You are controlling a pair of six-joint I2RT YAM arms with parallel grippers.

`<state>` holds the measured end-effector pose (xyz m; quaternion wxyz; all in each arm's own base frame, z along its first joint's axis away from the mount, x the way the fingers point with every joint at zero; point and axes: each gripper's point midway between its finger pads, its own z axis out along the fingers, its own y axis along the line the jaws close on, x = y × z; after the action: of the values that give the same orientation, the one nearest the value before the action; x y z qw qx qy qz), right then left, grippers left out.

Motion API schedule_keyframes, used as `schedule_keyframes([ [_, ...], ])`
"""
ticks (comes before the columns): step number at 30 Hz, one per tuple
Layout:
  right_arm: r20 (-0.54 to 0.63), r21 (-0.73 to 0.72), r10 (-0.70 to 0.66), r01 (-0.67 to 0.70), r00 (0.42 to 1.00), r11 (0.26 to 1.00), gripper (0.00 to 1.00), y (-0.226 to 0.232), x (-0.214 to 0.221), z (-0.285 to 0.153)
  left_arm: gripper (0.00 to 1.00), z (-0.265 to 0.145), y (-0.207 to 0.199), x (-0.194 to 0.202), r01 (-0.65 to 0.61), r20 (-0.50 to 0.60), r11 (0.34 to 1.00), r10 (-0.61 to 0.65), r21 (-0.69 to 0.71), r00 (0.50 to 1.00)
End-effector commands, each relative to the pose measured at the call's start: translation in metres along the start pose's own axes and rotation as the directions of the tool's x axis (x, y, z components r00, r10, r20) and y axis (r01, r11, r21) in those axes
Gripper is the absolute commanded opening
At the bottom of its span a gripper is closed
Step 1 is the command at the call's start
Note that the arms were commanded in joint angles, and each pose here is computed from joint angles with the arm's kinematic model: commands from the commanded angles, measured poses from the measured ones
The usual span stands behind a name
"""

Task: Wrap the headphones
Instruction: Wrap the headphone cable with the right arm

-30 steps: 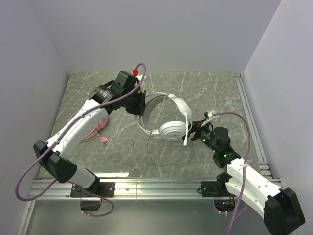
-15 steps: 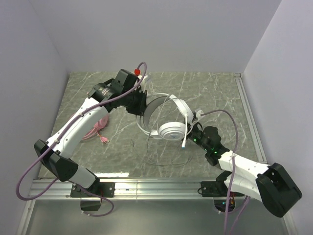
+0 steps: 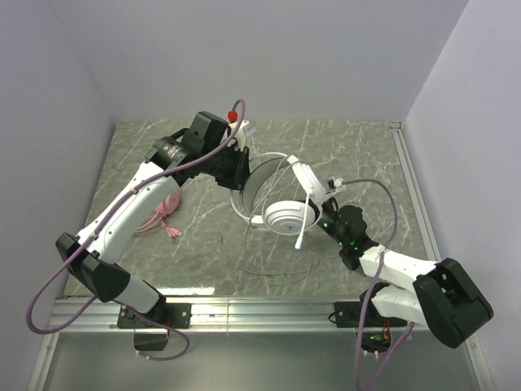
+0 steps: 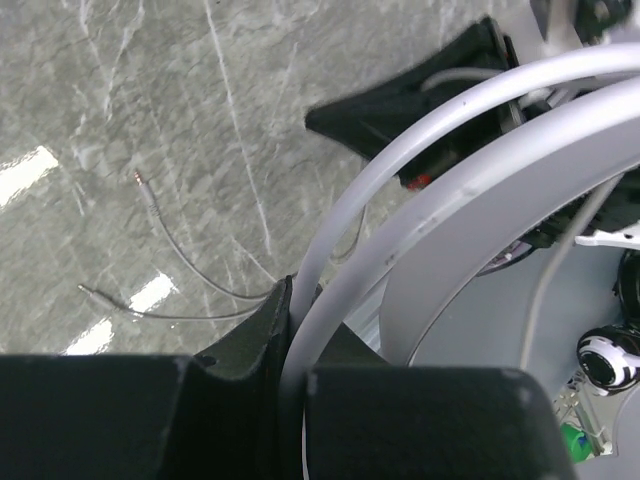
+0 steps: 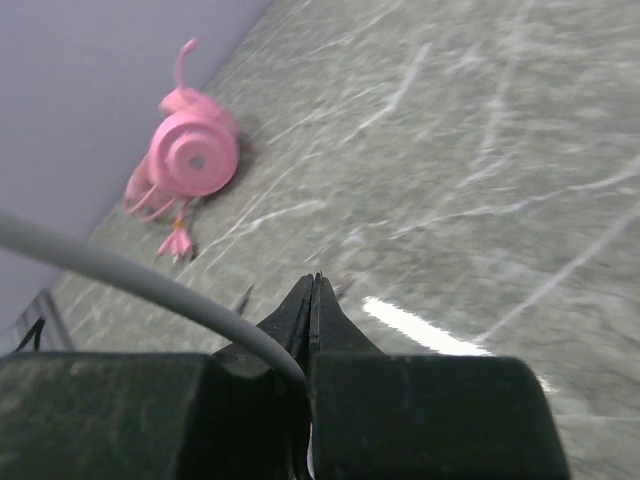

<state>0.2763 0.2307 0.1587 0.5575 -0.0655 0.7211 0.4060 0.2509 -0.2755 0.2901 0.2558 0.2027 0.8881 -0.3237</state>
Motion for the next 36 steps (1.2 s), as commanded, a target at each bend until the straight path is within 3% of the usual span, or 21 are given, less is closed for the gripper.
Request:
schedule_keyframes([
  [1, 0.032, 0.053, 0.089, -0.091, 0.995, 0.994, 0.0, -0.019, -0.009, 0.003, 0.0, -0.035, -0.044, -0.036, -0.068, 0.159, 0.985, 0.042, 0.16, 0.986],
  [13, -0.109, -0.071, 0.137, -0.146, 0.984, 0.987, 0.0, 0.017, 0.034, 0.008, 0.0, -0.054, -0.051, -0.088, 0.026, 0.324, 0.972, -0.103, 0.234, 0.94],
  [18, -0.167, -0.138, 0.136, -0.16, 0.977, 0.977, 0.01, 0.054, 0.043, 0.008, 0.0, -0.046, -0.031, -0.118, 0.134, 0.439, 0.969, -0.215, 0.207, 0.872],
  [25, -0.246, -0.212, 0.144, -0.198, 0.959, 0.957, 0.0, 0.105, 0.059, 0.006, 0.0, -0.041, 0.026, -0.16, 0.346, 0.652, 0.937, -0.298, 0.059, 0.697],
  [26, -0.254, -0.228, 0.137, -0.197, 0.957, 0.954, 0.0, 0.113, 0.061, 0.002, 0.0, -0.045, 0.045, -0.165, 0.414, 0.713, 0.91, -0.301, 0.017, 0.633],
  [30, -0.304, -0.191, 0.126, -0.19, 0.944, 0.963, 0.0, 0.119, 0.072, -0.004, 0.0, -0.061, 0.08, -0.178, 0.527, 0.834, 0.849, -0.26, -0.042, 0.486],
  [33, -0.361, -0.161, 0.115, -0.183, 0.925, 0.97, 0.0, 0.124, 0.081, -0.01, 0.0, -0.063, 0.11, -0.179, 0.618, 0.884, 0.778, -0.202, -0.116, 0.421],
  [36, -0.418, -0.135, 0.098, -0.168, 0.903, 0.976, 0.0, 0.129, 0.086, -0.016, 0.0, -0.061, 0.134, -0.174, 0.667, 0.906, 0.705, -0.083, -0.241, 0.415],
])
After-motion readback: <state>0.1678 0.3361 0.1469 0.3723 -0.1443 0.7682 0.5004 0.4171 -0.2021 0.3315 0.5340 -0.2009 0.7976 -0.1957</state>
